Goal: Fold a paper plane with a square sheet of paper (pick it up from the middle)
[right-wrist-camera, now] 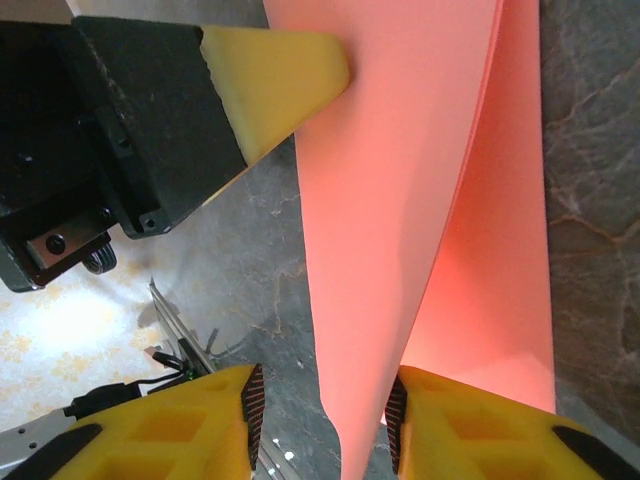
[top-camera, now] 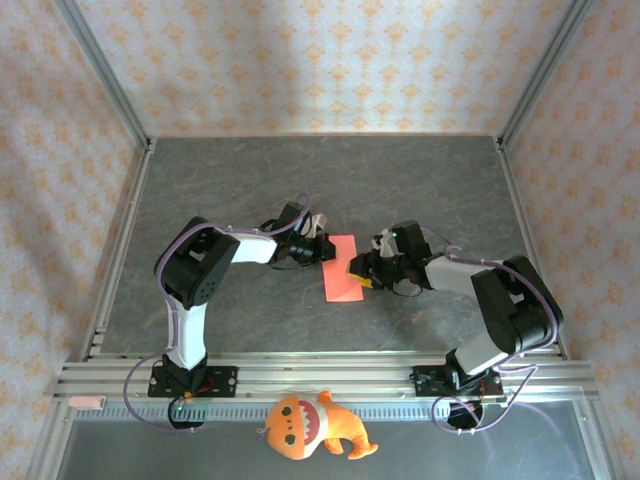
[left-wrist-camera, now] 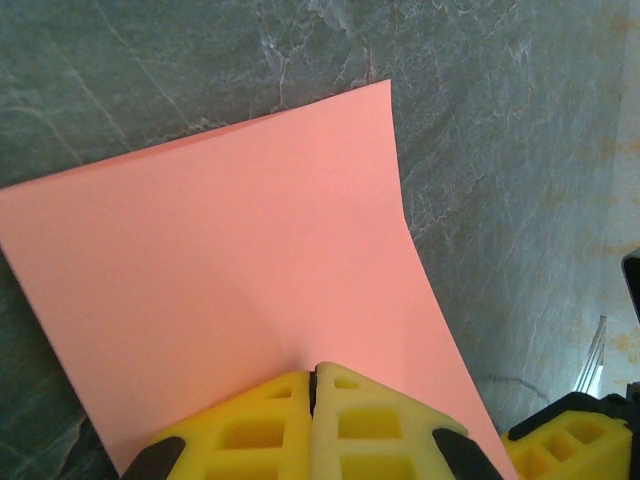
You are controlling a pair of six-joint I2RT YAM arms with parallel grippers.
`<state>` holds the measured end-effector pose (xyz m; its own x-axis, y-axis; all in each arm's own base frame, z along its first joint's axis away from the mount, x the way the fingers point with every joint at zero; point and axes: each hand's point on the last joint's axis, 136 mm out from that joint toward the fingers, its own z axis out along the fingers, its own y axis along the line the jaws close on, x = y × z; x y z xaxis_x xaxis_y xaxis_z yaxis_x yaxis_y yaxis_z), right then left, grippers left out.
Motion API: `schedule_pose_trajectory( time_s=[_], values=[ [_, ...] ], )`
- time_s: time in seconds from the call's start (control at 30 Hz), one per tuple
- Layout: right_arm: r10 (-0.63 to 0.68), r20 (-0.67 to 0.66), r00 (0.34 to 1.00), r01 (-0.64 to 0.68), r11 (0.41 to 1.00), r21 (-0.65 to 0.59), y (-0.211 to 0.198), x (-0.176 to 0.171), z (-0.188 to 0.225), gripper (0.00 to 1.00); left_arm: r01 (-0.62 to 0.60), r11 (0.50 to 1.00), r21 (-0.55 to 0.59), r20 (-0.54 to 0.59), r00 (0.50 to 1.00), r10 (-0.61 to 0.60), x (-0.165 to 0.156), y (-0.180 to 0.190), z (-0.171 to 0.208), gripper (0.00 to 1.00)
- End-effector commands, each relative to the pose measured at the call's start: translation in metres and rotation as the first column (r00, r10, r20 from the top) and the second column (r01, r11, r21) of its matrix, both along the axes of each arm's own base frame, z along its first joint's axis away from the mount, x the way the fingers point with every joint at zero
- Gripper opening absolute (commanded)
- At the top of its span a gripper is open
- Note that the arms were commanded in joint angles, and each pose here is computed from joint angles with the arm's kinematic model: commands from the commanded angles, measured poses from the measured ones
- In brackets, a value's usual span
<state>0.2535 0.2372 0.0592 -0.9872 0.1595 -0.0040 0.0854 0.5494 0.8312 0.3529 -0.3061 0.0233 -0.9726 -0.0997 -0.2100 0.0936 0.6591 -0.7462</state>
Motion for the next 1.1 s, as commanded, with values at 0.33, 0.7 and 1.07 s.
schedule_pose_trajectory(
  time_s=[0.33,0.7,1.07],
  values=[
    [0.020,-0.017,1.000,-0.020,0.999,0.028,-0.003,0.011,-0.008,0.33,0.020,0.998,0.065,-0.042,0.999,-0.017,-0.007,0.008,-0.023,0.00],
    [0.042,-0.030,0.999,-0.041,0.999,0.030,-0.006,0.022,-0.015,0.27,0.015,0.997,0.072,-0.051,0.999,-0.012,-0.007,0.008,-0.027,0.00],
    [0.087,-0.024,0.996,-0.086,0.996,0.025,-0.010,0.023,-0.019,0.18,0.012,0.997,0.070,-0.051,0.999,-0.009,-0.009,0.010,-0.028,0.00]
  ],
)
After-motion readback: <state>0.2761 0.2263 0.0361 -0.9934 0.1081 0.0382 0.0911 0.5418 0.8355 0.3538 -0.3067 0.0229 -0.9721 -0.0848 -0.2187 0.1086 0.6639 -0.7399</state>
